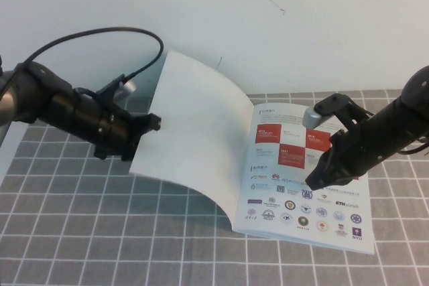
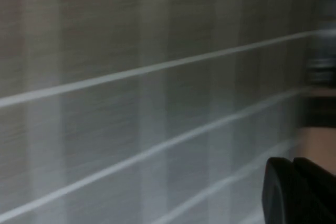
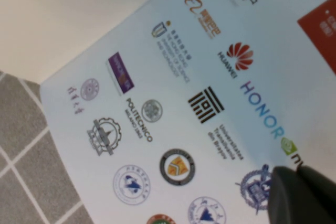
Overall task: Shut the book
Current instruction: 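Close the open booklet and leave it lying on the table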
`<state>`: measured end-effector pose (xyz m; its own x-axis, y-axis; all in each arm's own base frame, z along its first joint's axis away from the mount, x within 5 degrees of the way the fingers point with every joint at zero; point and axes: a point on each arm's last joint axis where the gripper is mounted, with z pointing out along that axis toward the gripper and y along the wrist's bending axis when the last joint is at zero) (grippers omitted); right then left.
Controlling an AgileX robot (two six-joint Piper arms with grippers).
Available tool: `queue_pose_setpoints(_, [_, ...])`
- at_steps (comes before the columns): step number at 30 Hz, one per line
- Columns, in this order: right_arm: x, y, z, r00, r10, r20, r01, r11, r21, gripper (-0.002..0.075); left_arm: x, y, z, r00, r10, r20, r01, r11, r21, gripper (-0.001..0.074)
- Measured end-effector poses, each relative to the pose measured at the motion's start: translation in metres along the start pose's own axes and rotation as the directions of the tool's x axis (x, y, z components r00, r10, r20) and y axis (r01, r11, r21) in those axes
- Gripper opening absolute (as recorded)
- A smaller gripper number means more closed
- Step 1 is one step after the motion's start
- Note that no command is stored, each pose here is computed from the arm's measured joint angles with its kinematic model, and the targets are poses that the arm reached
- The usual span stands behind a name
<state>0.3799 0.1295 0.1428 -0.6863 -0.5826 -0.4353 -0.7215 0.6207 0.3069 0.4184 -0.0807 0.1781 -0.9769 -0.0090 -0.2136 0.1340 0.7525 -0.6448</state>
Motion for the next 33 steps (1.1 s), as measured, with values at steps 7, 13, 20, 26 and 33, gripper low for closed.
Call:
queue_pose_setpoints(7, [-0.009,0.003,-0.014,0.999,-0.026,0.031,0.026,1.000,0.003,-0.0003,-0.006,-0.040,-0.006,0.998,0.021,0.060,-0.043,0.921,0.388,-0.0003])
queue_pose_setpoints(13, [-0.040,0.020,-0.105,0.968,-0.128,0.216,0.100,0.986,0.135,-0.0003,-0.008,-0.074,0.002,0.991,0.114,0.074,-0.135,0.889,0.438,-0.0003])
queue_pose_setpoints(20, [-0.049,0.066,-0.195,0.899,-0.244,0.364,0.156,0.954,0.255,-0.0003,0.010,-0.121,0.038,0.958,0.285,0.026,-0.274,0.887,0.371,-0.0003])
queue_pose_setpoints(26, [-0.040,0.080,-0.202,0.919,-0.260,0.297,0.206,0.958,0.202,-0.0003,0.032,-0.143,0.069,0.908,0.418,-0.037,-0.396,0.882,0.255,-0.0003])
queue_pose_setpoints(33, [-0.021,0.083,-0.214,0.963,-0.235,0.129,0.194,0.943,0.269,-0.0003,0.031,-0.146,0.055,0.891,0.452,-0.046,-0.440,0.884,0.161,-0.0003])
